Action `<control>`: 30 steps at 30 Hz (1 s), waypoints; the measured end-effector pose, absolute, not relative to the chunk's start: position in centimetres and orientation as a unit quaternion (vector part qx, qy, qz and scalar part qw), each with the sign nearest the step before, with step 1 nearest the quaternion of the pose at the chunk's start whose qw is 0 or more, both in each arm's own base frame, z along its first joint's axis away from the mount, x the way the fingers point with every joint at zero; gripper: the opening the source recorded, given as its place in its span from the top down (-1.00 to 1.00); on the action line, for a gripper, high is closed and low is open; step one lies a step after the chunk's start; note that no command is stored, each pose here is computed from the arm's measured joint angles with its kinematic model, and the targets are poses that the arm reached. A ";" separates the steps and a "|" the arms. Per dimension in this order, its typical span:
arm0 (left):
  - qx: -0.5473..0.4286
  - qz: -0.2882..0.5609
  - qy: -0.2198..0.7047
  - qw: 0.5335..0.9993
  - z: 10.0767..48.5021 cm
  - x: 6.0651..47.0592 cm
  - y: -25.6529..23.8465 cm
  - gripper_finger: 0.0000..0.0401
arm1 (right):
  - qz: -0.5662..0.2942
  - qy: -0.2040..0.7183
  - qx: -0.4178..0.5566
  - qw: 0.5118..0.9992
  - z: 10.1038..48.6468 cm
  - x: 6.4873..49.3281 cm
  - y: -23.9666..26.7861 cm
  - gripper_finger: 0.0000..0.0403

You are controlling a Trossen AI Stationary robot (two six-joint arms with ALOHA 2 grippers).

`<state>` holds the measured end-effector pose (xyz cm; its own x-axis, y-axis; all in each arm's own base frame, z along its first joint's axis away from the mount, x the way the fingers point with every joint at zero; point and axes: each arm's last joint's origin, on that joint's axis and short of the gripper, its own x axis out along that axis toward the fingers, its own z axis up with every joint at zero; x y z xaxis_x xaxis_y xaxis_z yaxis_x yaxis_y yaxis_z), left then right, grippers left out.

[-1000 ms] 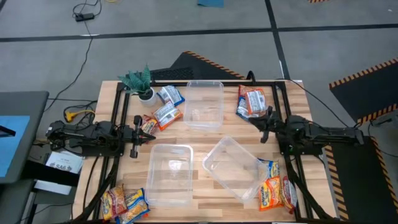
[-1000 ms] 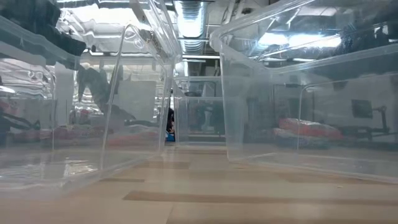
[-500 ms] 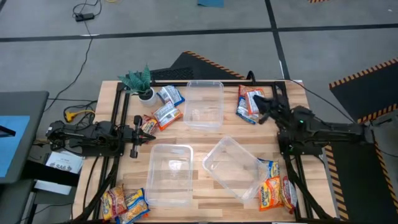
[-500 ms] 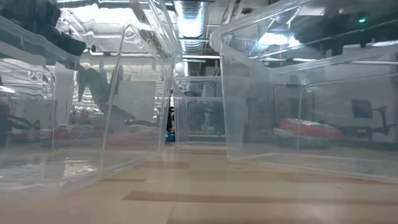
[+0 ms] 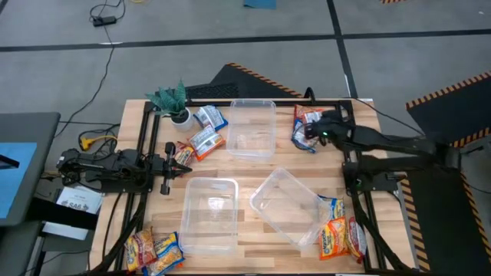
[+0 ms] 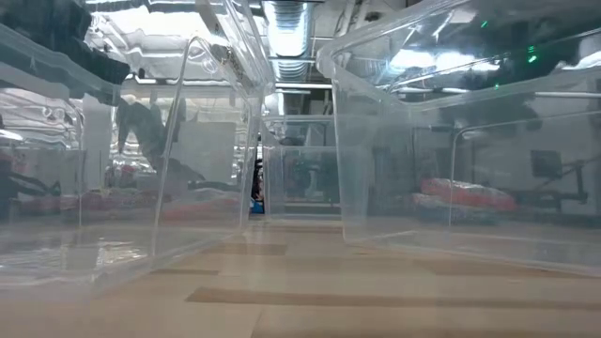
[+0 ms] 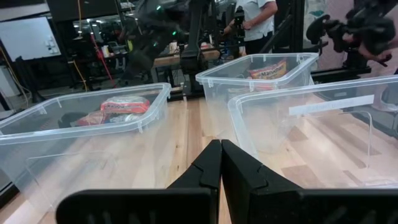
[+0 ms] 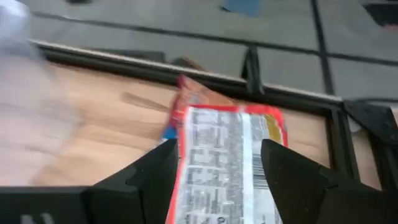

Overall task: Sort Maruchan noodles
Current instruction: Put the orange noodle pack into the top transparent bin

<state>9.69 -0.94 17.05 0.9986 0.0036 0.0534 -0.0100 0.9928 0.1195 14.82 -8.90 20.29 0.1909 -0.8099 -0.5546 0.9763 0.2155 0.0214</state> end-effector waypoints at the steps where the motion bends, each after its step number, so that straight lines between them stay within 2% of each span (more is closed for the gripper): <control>1: 0.060 0.003 -0.027 0.998 17.0 9.7 -0.9 1.00 | -0.604 0.232 0.194 0.738 19.7 15.0 -9.3 -0.27; 10: 0.060 0.003 -0.027 0.998 17.0 9.7 -0.9 1.00 | -0.614 0.252 0.203 0.720 16.5 17.5 -11.6 -0.27; 22: 0.060 0.003 -0.026 0.998 17.0 9.7 -0.9 1.00 | -0.641 0.298 0.175 0.686 13.9 18.1 -12.6 -0.22; 25: 0.060 0.003 -0.027 0.998 17.0 9.7 -0.9 1.00 | -0.649 0.307 0.164 0.677 13.5 18.0 -12.7 0.01; 30: 0.060 0.003 -0.026 0.998 17.0 9.7 -0.9 1.00 | -0.650 0.319 0.147 0.674 13.3 18.0 -12.6 0.83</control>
<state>9.69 -0.94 17.03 0.9986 0.0036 0.0531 -0.0099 0.9928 0.1196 18.01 -12.64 13.31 -0.0486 -0.7823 -0.6210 0.9695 0.1126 -0.2177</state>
